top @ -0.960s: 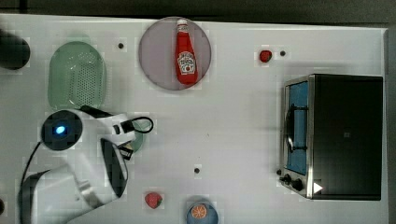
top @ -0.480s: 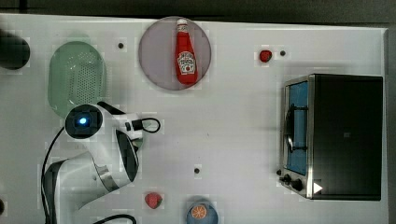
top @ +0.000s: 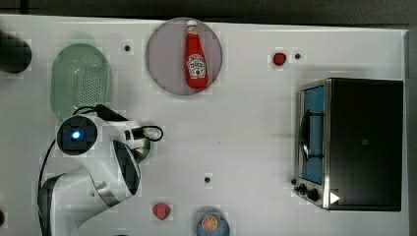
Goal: Pick Banana and place it in mug.
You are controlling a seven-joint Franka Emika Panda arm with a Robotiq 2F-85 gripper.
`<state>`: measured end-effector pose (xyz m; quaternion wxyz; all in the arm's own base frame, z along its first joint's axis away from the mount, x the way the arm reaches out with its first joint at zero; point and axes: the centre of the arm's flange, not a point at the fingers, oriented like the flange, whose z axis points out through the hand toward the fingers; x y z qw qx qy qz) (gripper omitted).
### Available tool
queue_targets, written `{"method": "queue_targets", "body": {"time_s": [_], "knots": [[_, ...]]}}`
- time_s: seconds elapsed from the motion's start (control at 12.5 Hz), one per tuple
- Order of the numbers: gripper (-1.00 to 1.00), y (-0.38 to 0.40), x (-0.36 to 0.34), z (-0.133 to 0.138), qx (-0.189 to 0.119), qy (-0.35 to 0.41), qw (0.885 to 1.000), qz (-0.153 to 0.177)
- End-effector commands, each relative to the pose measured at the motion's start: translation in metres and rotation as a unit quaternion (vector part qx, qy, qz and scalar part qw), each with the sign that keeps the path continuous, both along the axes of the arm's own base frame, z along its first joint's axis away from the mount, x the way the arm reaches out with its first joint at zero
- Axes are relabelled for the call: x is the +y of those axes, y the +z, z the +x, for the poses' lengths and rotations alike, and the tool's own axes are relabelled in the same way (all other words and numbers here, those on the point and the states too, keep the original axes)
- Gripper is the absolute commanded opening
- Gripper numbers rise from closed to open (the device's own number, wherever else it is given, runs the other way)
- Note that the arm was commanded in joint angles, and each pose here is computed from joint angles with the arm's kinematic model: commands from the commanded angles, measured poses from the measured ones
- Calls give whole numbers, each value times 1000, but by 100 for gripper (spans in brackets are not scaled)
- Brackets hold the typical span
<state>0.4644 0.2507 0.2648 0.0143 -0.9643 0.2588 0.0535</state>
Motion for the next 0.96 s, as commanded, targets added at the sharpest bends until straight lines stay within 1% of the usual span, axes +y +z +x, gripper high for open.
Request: {"method": "queue_targets", "body": {"time_s": [0.08,0.32,0.4,0.56,0.72,0.96], "knots": [[100,29,-15,14,-39,-52,998,11],[100,97,-41,29,-92,-78,993,5],[100,121,-59,32,-96,-88,991,-5],[100,171,-96,35,-96,-99,990,-22],[100,220,-139,33,-84,-137,986,-34],[100,279,-200,28,-66,-193,978,-36]]}}
